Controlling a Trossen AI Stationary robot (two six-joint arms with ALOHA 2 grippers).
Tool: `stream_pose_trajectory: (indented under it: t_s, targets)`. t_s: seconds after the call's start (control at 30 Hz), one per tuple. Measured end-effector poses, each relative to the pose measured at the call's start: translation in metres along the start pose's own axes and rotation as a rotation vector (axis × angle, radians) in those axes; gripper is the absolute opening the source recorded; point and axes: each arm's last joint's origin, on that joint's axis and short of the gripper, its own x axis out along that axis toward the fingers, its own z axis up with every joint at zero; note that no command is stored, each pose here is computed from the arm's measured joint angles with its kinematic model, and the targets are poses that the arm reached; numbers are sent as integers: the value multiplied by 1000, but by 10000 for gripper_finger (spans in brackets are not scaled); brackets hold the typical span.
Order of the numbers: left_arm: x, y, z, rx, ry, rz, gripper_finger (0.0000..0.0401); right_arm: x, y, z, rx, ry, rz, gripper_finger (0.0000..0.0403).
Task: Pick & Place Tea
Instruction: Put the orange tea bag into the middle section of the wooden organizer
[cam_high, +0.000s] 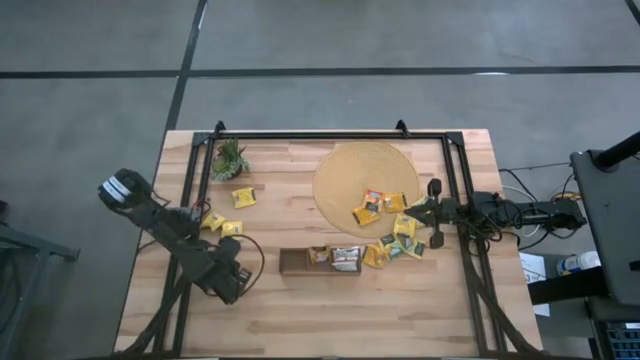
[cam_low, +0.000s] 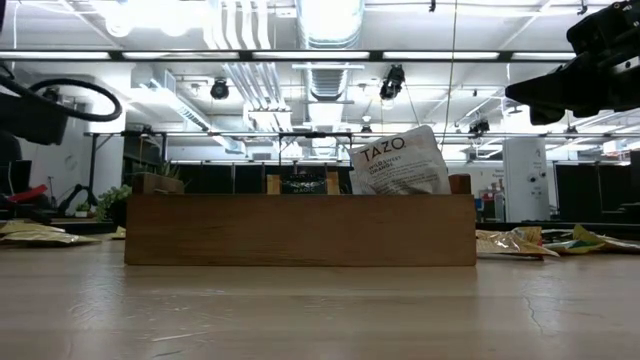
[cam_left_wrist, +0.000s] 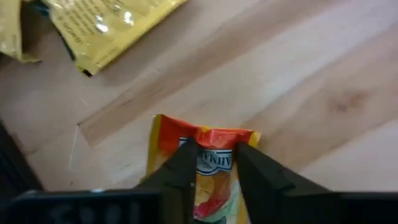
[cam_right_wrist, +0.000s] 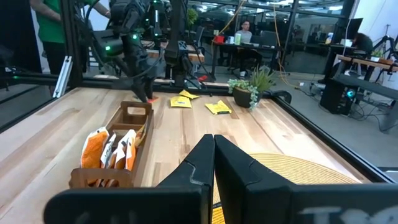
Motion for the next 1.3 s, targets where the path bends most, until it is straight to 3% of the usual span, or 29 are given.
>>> stream_pose_trajectory:
  t_s: [0.1, 0.17, 0.4, 0.77, 0.9, 1.03, 1.3]
  targets:
    - [-6, -6, 0, 52, 13, -29, 33, 0, 0, 0, 0, 1, 0, 9]
    - [-11, -11, 1, 83, 16, -51, 16, 0, 0, 0, 0, 1, 0, 9]
    - [-43, -31, 7, 247, -56, -99, 12, 0, 0, 0, 0, 1, 0, 9]
    - [-103, -86, 29, 710, -322, -122, 10, 0, 0, 0, 0, 1, 0, 9]
    - [-120, -114, 40, 909, -344, -36, 9, 0, 0, 0, 0, 0, 0, 9]
    - [-130, -139, 52, 1113, -311, 116, 9, 0, 0, 0, 0, 1, 0, 9]
    - [-119, -187, 64, 1551, -284, 386, 9, 0, 0, 0, 0, 1, 0, 9]
